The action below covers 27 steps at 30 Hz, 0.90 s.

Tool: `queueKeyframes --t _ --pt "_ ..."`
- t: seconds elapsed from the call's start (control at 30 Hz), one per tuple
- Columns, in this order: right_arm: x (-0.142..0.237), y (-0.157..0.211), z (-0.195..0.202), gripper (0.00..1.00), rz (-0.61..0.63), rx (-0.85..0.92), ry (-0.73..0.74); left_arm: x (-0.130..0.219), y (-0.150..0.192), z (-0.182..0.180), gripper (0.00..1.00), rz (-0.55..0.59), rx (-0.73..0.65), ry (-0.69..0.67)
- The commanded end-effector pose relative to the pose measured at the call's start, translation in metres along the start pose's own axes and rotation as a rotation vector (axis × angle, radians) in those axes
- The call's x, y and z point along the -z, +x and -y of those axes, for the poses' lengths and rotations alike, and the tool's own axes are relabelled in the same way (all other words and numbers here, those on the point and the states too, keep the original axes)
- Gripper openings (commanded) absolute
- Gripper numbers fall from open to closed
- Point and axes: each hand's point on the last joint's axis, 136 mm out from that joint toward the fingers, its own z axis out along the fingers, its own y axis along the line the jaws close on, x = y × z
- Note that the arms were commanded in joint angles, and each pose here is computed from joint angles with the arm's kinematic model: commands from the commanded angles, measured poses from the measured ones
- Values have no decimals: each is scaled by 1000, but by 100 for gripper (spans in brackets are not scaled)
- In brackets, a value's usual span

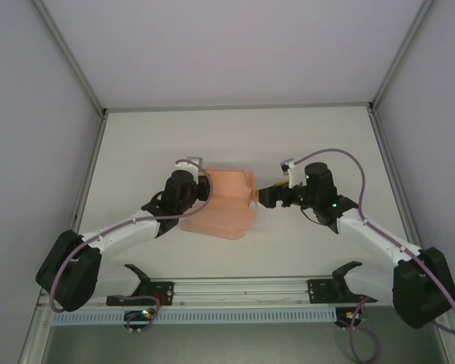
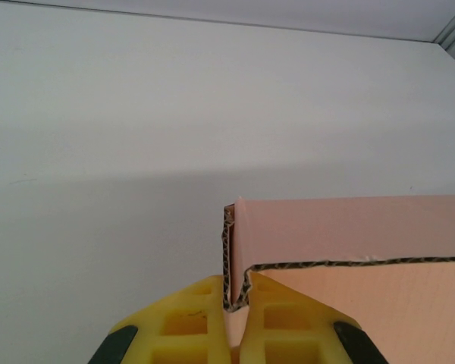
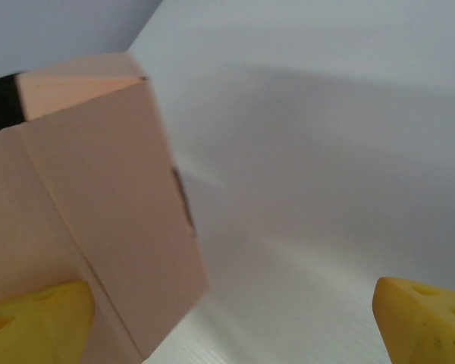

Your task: Assemble paper box

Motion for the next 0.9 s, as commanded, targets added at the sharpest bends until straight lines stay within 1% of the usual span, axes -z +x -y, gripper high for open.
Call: queueKeyframes --t 0.0,0.13,0.23,0.37,0.43,0.5,0.6,0.63,0.67,0.7,0.73,0.8,0.83,0.87 --pt "-15 -7 -29 94 -31 99 -96 -1 -4 3 0 18 28 22" --pt "-38 -10 -36 90 -59 120 -103 1 -3 3 0 17 33 25" --pt "-53 -12 -33 85 -71 119 -68 3 -3 0 0 22 34 12" --pt "-57 -11 -29 83 -81 157 15 7 -5 -11 0 23 32 -57" --pt "-57 -10 -28 79 -84 178 50 8 -4 -14 0 23 24 -73" --pt "-56 -11 -24 71 -75 189 97 9 -4 -14 0 26 22 -73" --pt "-54 -15 -14 57 -66 201 200 9 -6 -12 0 29 16 -78" --pt "-54 -16 -12 54 -67 206 231 9 -7 -11 0 31 11 -80" --pt "-55 -16 -8 48 -70 208 265 8 -7 -10 0 32 6 -86" --pt "-54 -19 -7 38 -66 214 297 8 -9 -9 0 40 0 -99" --pt "-58 -13 2 31 -86 211 343 7 -10 -8 0 43 -8 -109" --pt "-60 -15 13 18 -88 190 432 3 -10 -4 0 43 -22 -122" --pt "-60 -16 21 12 -88 171 480 2 -11 -1 0 45 -25 -128" --pt "-60 -16 28 9 -88 154 528 0 -11 1 0 46 -31 -132"
